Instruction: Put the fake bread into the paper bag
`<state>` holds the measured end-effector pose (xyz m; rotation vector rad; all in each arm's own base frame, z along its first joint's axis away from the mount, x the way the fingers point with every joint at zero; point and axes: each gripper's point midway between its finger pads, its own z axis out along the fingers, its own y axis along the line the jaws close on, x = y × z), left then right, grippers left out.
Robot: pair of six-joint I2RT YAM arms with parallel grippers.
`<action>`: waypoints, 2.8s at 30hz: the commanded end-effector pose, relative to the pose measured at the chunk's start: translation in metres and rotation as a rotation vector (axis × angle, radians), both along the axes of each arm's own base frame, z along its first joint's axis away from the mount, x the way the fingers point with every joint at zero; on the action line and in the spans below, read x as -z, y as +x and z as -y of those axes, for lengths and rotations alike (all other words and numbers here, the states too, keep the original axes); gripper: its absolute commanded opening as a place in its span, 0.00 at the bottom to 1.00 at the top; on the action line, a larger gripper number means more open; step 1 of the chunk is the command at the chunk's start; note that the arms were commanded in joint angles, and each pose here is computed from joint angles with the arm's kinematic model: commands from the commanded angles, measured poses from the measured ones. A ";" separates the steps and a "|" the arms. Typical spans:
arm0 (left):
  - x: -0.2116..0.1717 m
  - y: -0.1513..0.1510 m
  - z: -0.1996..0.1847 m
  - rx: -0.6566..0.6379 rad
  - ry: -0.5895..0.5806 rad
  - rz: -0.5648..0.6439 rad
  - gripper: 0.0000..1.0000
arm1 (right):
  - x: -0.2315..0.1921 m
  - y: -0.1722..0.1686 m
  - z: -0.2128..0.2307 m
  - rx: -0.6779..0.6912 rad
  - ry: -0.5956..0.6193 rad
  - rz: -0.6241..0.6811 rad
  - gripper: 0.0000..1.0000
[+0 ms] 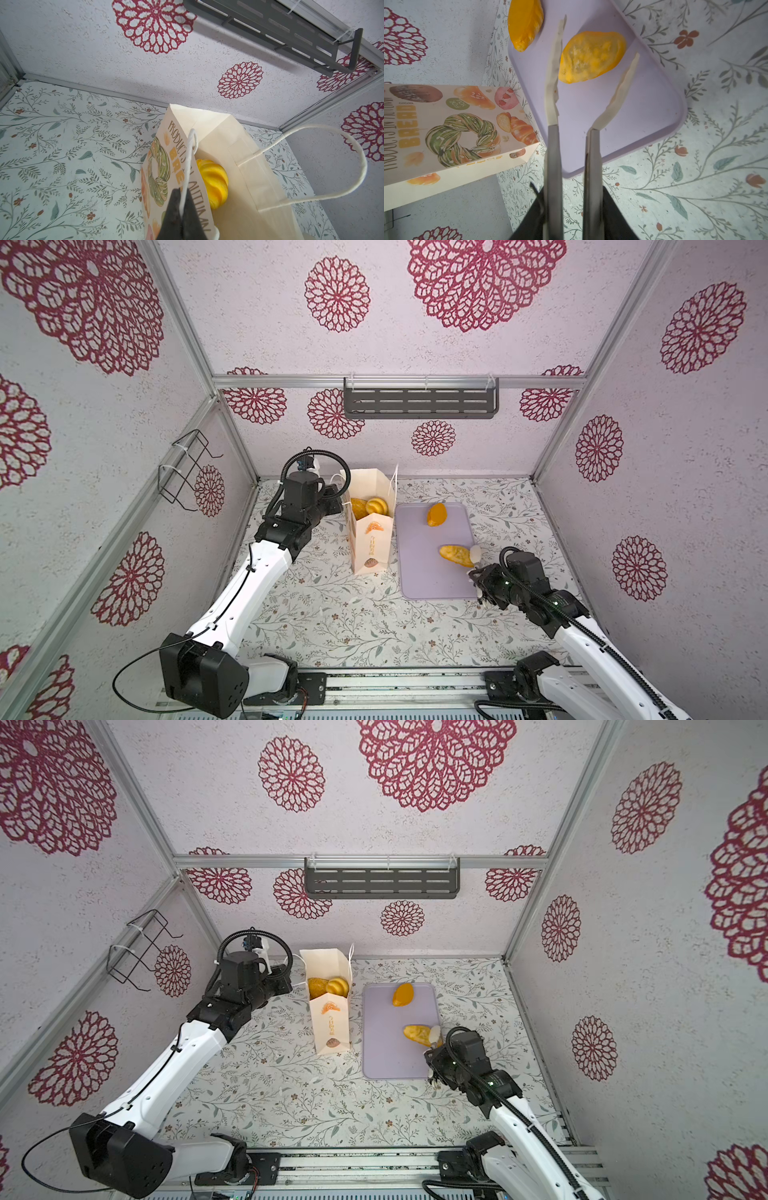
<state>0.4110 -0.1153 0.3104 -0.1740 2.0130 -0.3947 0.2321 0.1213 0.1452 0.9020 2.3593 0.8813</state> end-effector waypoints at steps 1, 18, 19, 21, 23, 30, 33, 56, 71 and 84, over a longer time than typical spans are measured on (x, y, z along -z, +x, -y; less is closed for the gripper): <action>-0.013 -0.004 0.003 0.016 -0.010 0.034 0.00 | -0.016 0.011 -0.009 0.018 0.075 0.058 0.38; -0.009 -0.003 0.002 0.008 0.002 0.028 0.00 | 0.008 0.027 -0.017 0.003 0.066 0.046 0.38; -0.009 -0.003 0.001 0.007 0.002 0.028 0.00 | 0.009 0.028 -0.017 0.002 0.066 0.048 0.38; -0.009 -0.003 0.001 0.007 0.003 0.028 0.00 | 0.010 0.029 -0.016 0.003 0.056 0.047 0.38; -0.009 -0.003 0.001 0.007 0.003 0.027 0.00 | 0.012 0.030 -0.015 0.003 0.046 0.045 0.38; -0.006 -0.002 0.001 0.005 0.008 0.021 0.00 | 0.019 0.036 -0.010 -0.006 0.017 0.051 0.38; -0.006 -0.001 0.001 0.003 0.010 0.020 0.00 | 0.020 0.039 -0.009 -0.013 0.012 0.057 0.38; -0.001 0.001 0.001 0.001 0.019 0.009 0.00 | 0.049 0.026 -0.004 -0.018 0.110 0.009 0.25; -0.001 0.001 0.001 0.001 0.019 0.009 0.00 | 0.012 0.037 -0.009 -0.073 0.160 0.138 0.13; 0.000 0.001 0.001 0.001 0.021 0.006 0.00 | -0.027 0.041 -0.011 -0.123 0.139 0.243 0.10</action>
